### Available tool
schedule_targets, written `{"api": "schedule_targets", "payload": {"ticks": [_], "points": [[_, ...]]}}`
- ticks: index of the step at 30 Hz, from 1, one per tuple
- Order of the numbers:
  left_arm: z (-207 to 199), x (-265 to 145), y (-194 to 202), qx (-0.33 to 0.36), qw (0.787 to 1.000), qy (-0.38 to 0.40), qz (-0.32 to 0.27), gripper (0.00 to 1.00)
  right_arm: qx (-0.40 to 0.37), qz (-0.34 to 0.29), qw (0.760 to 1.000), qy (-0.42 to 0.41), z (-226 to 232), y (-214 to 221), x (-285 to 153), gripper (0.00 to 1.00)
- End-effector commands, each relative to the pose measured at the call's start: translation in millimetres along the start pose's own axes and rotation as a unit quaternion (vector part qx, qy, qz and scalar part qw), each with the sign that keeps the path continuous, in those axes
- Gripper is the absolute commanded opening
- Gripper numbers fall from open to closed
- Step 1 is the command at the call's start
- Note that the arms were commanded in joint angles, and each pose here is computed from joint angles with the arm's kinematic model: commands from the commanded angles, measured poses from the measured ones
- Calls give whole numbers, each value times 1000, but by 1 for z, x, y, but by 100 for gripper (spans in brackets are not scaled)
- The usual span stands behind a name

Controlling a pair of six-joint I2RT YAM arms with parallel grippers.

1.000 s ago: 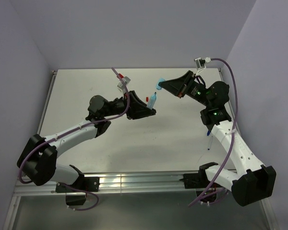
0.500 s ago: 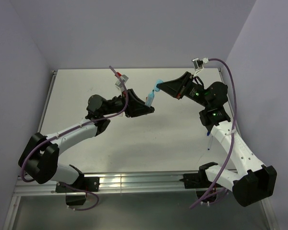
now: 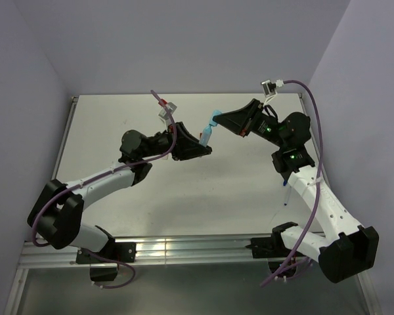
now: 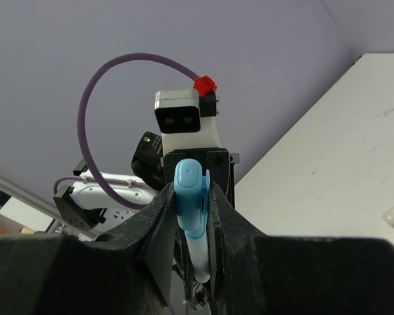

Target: Insert the pens into the pen caps

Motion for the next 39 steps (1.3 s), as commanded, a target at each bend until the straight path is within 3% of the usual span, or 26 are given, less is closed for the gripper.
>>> {"api": "schedule_targets", "payload": {"ticks": [1,20,29,39], "points": [[-7,0,-3,21,999,25,-4,0,-36,2,999,-33,21,-2,1,0],[-32,-13,-21,55,996,60,-33,0,-98,85,989,-70,38,35,17,0],[-49,-21,-38,123,991,20,-55,0,-98,164,979,-77,47,79,29,0],[-77,-24,-61,207,976,-8,-65,0,-93,239,966,-22,31,137,15,0]]}}
Point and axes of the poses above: each gripper's point midway between its finger pads, its own x axis out along the fingers, its own z axis along the line the jaws close on, y = z × x, the point moved 7 cm from there along -x, back along the fingers, and after that the axes turned 5 degrees about x, right-handed, at the moved point
